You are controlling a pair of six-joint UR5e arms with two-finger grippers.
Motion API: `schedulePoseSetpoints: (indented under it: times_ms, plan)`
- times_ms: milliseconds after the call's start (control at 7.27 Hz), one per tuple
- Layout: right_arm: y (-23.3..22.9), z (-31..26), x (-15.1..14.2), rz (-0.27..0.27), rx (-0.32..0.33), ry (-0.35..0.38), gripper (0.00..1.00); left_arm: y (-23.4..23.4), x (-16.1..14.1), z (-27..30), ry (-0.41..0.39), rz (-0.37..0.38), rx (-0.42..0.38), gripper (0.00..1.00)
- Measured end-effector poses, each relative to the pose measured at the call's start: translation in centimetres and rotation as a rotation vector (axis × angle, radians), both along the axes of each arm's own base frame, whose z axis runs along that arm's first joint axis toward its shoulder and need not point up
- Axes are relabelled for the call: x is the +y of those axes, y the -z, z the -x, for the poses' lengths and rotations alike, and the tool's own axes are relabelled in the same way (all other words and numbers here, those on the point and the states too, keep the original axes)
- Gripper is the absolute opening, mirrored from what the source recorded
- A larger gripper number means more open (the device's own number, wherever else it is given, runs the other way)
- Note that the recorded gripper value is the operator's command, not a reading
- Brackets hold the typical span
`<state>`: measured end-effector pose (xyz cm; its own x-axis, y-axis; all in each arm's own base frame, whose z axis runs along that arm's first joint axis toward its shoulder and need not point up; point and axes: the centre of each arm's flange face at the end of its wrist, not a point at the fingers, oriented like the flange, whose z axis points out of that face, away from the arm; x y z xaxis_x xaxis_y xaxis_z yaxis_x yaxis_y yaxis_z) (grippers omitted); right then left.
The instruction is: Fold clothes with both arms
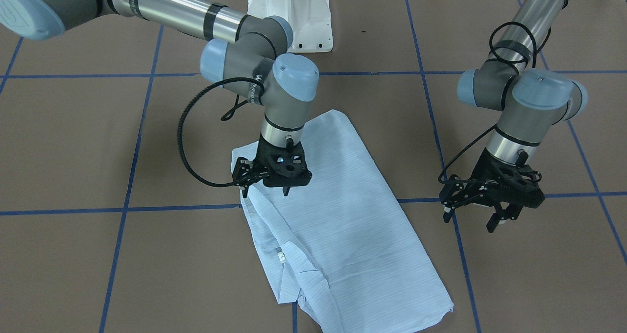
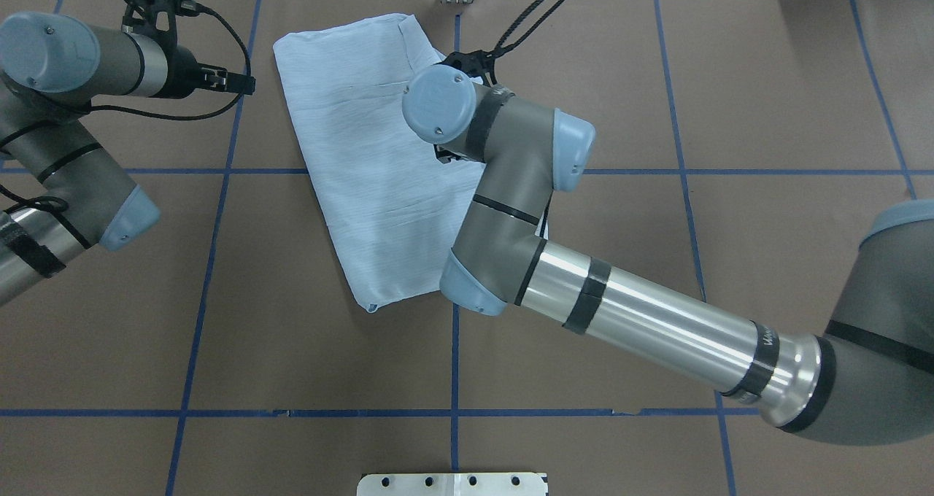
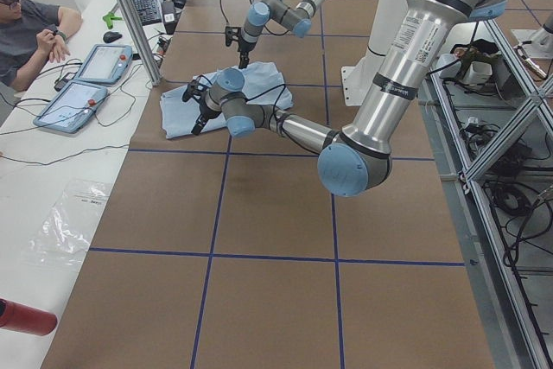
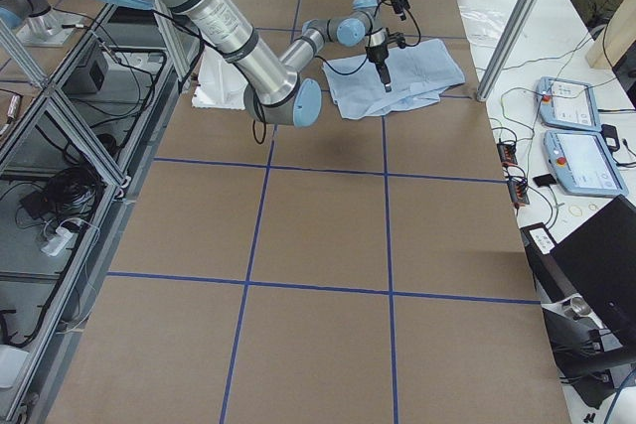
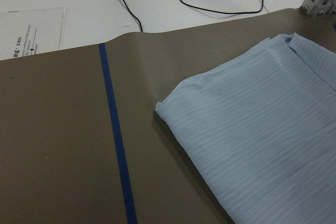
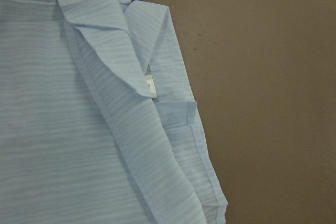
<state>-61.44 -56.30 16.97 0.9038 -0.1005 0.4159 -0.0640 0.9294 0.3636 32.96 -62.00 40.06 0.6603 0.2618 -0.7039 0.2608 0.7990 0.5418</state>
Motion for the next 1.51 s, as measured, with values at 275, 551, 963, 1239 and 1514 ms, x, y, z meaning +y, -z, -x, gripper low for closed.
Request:
schedulePoseSetpoints:
  times_ms: [275,551,963,1239,1514]
  plan:
    - [-0.5,2.5,-2.1,0.008,0.089,0.004,1.00,-0.2,0.0,0.0,0.000,0.002,-0.002,1.00]
    - [-2.6,4.2,-3.6,-0.010,0.131,-0.001,1.00,-0.6,0.1,0.1,-0.001,0.007,-0.007,1.00]
    - [-2.9,4.8,-4.7,-0.035,0.153,-0.013,1.00,-0.9,0.2,0.1,-0.001,0.010,-0.010,1.00]
    - [-4.5,3.5,-6.6,-0.043,0.201,-0.025,1.00,-1.0,0.2,0.1,-0.001,0.010,-0.010,1.00]
    - [-7.0,-0.5,-10.4,-0.042,0.264,-0.022,1.00,-0.9,0.2,0.1,-0.003,0.008,-0.010,1.00]
